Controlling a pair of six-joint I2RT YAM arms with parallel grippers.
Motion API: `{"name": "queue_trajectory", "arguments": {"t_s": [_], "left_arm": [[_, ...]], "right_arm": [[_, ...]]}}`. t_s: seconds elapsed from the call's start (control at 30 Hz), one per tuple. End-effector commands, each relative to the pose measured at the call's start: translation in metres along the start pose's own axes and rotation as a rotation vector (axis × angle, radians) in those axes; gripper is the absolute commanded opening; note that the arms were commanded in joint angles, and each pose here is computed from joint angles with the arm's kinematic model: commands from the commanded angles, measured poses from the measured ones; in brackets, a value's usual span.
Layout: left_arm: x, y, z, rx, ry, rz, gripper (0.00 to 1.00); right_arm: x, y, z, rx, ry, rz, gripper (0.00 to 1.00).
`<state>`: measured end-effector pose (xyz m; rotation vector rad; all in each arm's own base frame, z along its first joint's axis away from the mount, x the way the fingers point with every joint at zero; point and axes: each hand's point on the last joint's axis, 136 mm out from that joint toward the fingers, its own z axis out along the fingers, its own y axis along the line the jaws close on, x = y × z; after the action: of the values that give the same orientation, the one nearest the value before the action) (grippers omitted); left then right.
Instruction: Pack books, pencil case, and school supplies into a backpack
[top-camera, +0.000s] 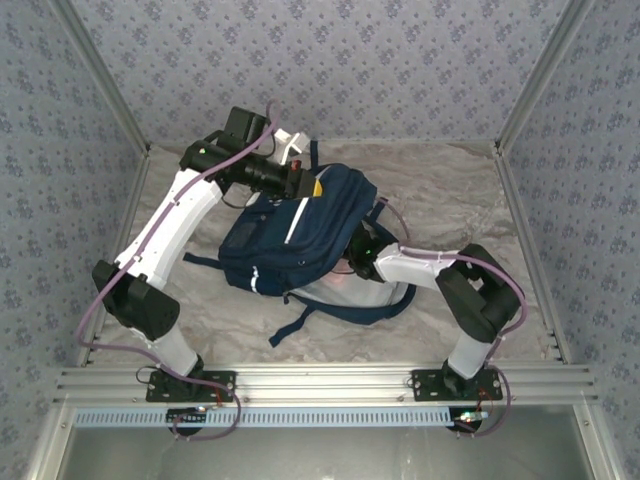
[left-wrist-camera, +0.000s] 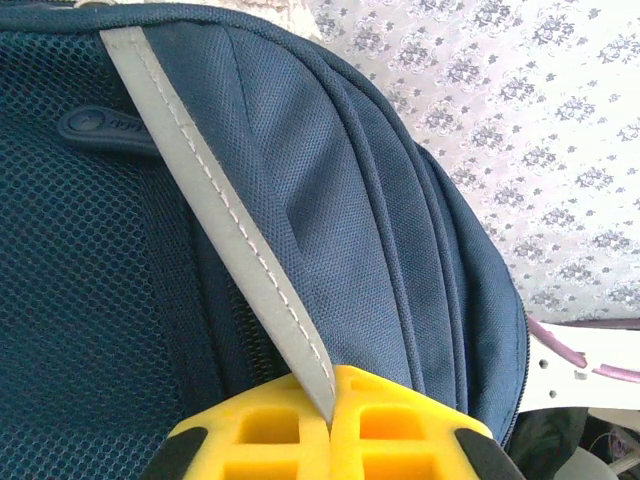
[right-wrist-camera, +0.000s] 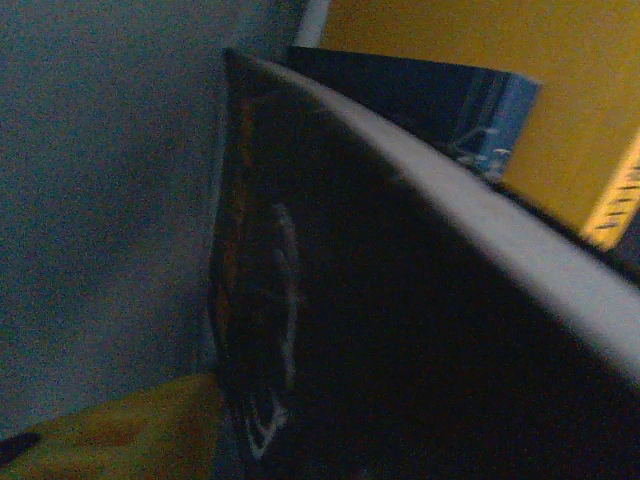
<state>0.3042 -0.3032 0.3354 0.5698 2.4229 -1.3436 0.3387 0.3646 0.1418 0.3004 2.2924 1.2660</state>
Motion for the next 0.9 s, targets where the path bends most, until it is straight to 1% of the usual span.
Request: {"name": "queue_trajectory", "arguments": {"t_s": [0.0, 0.07, 0.17, 0.27, 0.33, 0.4, 0.47, 0.6, 0.7, 0.83, 0.87], "left_arm": [[-0.013, -0.054, -0.033, 0.138, -0.107, 0.151, 0.0], [-0.016, -0.048, -0.037, 0.126, -0.123, 0.137, 0.0], [-0.022, -0.041, -0.045, 0.117, -0.16, 0.117, 0.0], [-0.027, -0.034, -0.054, 0.113, -0.201, 0.094, 0.0], [-0.027, -0.028, -0.057, 0.104, -0.21, 0.068, 0.0], [-0.027, -0.022, -0.057, 0.089, -0.215, 0.055, 0.0], [-0.026, -0.016, -0.053, 0.071, -0.213, 0.04, 0.0], [-0.026, -0.006, -0.04, 0.041, -0.211, 0.031, 0.0], [-0.016, 0.002, -0.012, 0.007, -0.158, 0.026, 0.0], [0.001, 0.008, 0.039, -0.052, -0.062, 0.054, 0.0], [0.011, 0.015, 0.052, -0.087, -0.019, 0.039, 0.0]], "right_arm": [[-0.008, 0.02, -0.009, -0.005, -0.02, -0.083, 0.7], [-0.009, 0.02, -0.022, 0.009, -0.032, -0.115, 0.82], [-0.012, 0.017, -0.043, 0.032, -0.07, -0.154, 0.93], [-0.012, 0.001, -0.059, 0.075, -0.09, -0.159, 0.94], [-0.011, -0.014, -0.069, 0.124, -0.097, -0.156, 0.93], [-0.011, -0.023, -0.083, 0.166, -0.109, -0.19, 0.93], [-0.02, -0.021, -0.105, 0.176, -0.182, -0.274, 0.91], [-0.027, -0.033, -0.158, 0.22, -0.309, -0.314, 0.84], [-0.043, -0.051, -0.211, 0.332, -0.455, -0.347, 0.76], [-0.054, -0.078, -0.279, 0.469, -0.621, -0.344, 0.6], [-0.056, -0.083, -0.293, 0.491, -0.658, -0.344, 0.57]]}}
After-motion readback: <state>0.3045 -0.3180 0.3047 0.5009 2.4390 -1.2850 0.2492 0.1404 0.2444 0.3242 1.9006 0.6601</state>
